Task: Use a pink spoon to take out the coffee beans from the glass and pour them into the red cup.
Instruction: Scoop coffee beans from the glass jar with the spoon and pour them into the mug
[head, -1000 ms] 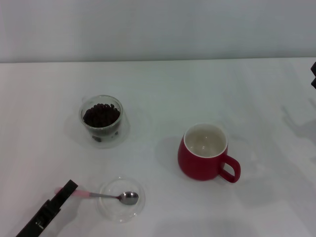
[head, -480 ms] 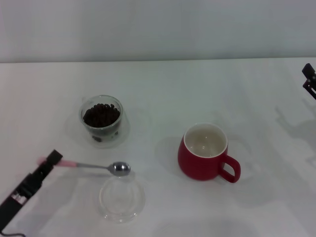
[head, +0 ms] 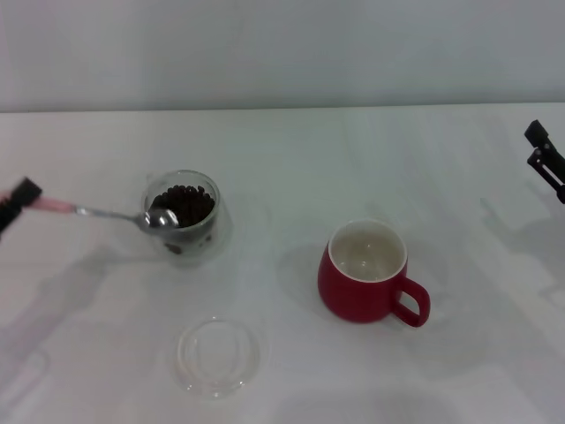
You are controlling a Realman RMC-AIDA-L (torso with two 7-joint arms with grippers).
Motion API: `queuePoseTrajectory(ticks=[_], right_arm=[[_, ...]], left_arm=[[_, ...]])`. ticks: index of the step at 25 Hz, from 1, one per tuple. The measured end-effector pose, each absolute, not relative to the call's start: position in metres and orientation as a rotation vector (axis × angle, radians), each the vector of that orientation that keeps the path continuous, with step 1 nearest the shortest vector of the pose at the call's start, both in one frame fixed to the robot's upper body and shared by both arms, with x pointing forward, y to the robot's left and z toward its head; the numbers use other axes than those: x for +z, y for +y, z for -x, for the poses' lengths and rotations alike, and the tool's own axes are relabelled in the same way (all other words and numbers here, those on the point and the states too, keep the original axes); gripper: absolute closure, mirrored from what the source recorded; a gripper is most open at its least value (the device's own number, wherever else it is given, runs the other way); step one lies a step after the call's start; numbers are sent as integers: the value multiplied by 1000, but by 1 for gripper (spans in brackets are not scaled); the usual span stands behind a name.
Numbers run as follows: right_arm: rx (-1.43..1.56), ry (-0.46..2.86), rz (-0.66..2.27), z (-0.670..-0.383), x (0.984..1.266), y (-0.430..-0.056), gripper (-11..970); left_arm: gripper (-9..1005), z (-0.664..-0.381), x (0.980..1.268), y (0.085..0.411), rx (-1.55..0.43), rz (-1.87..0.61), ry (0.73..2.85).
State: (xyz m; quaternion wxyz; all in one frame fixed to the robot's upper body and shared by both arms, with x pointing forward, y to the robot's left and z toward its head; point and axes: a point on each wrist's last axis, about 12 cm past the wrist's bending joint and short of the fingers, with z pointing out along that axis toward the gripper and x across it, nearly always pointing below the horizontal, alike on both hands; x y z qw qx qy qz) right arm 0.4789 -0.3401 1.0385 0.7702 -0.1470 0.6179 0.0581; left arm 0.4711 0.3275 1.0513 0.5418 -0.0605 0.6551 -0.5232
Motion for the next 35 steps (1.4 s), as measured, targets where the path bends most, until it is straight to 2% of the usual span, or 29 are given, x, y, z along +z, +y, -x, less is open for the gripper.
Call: queuePoseTrajectory(ticks=[2,3,6,12,17,27,35], right_arm=[[135,1333,326,-479,1039,-339,84],[139,1324,327,-479,1040,-338,84],[148,1317,332,-478,1041,-337,84],[186,1320,331,-477,1040,-334,85],[205,1325,324,-475,1039,-333,85],[217,1327,322,-474,1039,-333,85],[217,1335,322,-474,1038,-333,85]], left_arm=[[860,-489,1064,336,-1220,110,1584],[860,-489,1064,336,-1220,110,1584],[860,-520,1078,338,-1213,64,1671],[860,-565,1098,325,-1191,-41,1782],[860,-589,1102,312,-1135,-73,1885],[859,-614,1111,304,-963,-146,1985],[859,-619,1107,292,-956,-144,2048]])
